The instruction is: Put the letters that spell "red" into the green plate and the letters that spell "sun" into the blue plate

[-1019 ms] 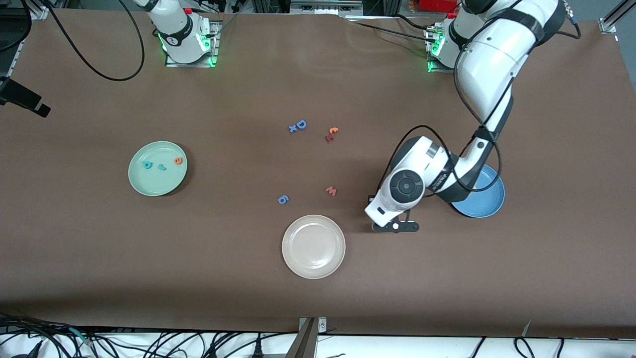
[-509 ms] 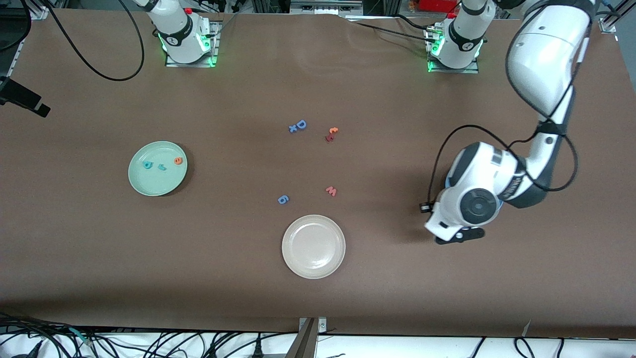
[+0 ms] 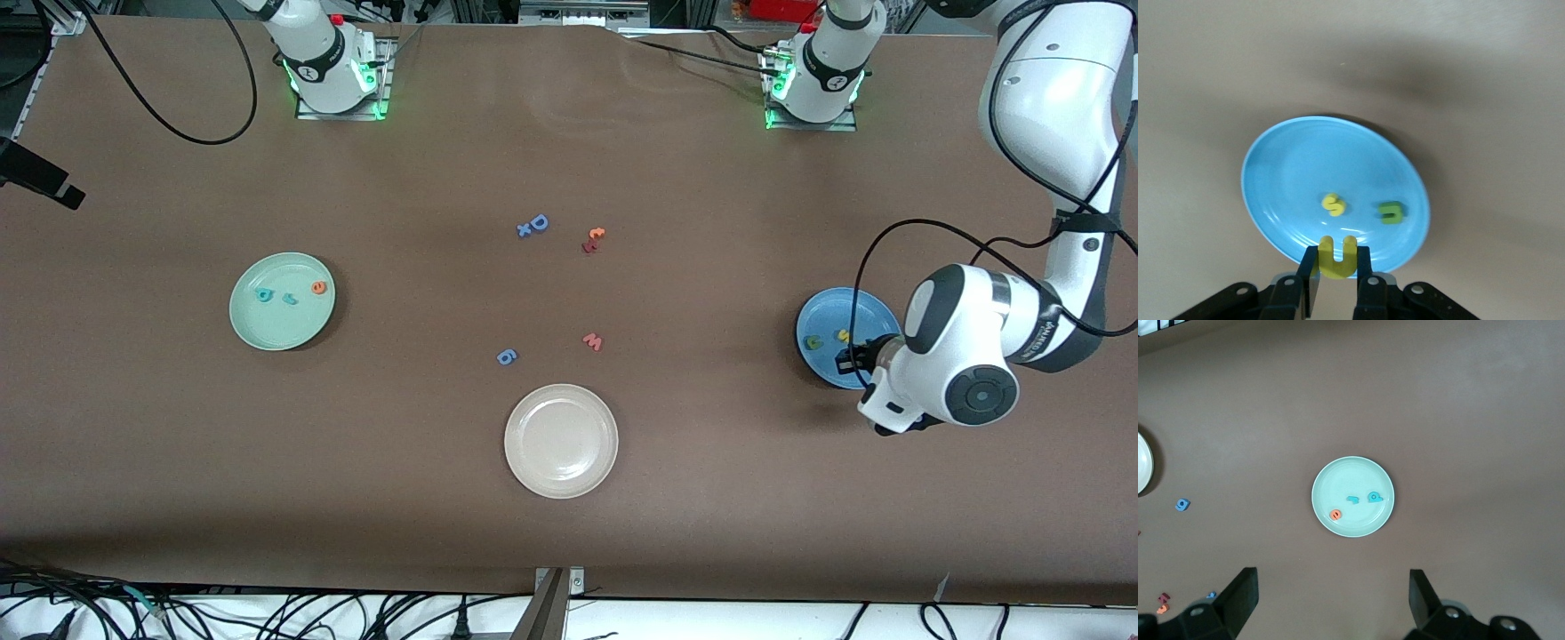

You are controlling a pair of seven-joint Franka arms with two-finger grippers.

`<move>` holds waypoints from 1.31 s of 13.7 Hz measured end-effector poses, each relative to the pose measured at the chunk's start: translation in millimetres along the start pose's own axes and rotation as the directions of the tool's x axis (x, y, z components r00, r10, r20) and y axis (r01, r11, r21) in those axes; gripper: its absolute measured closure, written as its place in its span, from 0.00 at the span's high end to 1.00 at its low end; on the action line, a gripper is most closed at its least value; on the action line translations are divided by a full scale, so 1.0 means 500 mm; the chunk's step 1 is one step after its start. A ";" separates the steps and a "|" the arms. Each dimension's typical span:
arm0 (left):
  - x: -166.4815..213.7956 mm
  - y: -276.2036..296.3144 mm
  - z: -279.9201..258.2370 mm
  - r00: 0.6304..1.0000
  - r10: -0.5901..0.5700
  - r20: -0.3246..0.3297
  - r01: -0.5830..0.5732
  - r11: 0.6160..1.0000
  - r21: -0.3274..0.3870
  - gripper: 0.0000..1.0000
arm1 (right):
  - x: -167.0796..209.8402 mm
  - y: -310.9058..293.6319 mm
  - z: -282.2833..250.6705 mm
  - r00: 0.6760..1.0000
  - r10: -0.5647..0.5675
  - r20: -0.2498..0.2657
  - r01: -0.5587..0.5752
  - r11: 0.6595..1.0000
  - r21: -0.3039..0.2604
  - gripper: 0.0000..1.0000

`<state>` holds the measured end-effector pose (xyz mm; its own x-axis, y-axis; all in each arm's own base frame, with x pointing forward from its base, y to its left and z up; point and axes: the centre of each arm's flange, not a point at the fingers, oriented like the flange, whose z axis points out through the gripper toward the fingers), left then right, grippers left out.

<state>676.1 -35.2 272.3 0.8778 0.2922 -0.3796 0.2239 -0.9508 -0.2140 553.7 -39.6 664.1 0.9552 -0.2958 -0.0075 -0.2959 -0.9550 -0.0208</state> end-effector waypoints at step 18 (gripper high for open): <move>0.064 -0.260 0.031 0.998 -0.027 0.048 0.025 0.999 0.043 1.00 | 0.001 0.000 -0.009 1.000 0.000 -0.023 0.000 1.000 0.006 1.00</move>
<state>668.6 99.5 273.9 0.8502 0.3227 -0.4159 0.2278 -0.9378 -0.2619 554.0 -39.7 668.4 0.9551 -0.2959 0.0153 -0.2954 -0.9550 -0.0266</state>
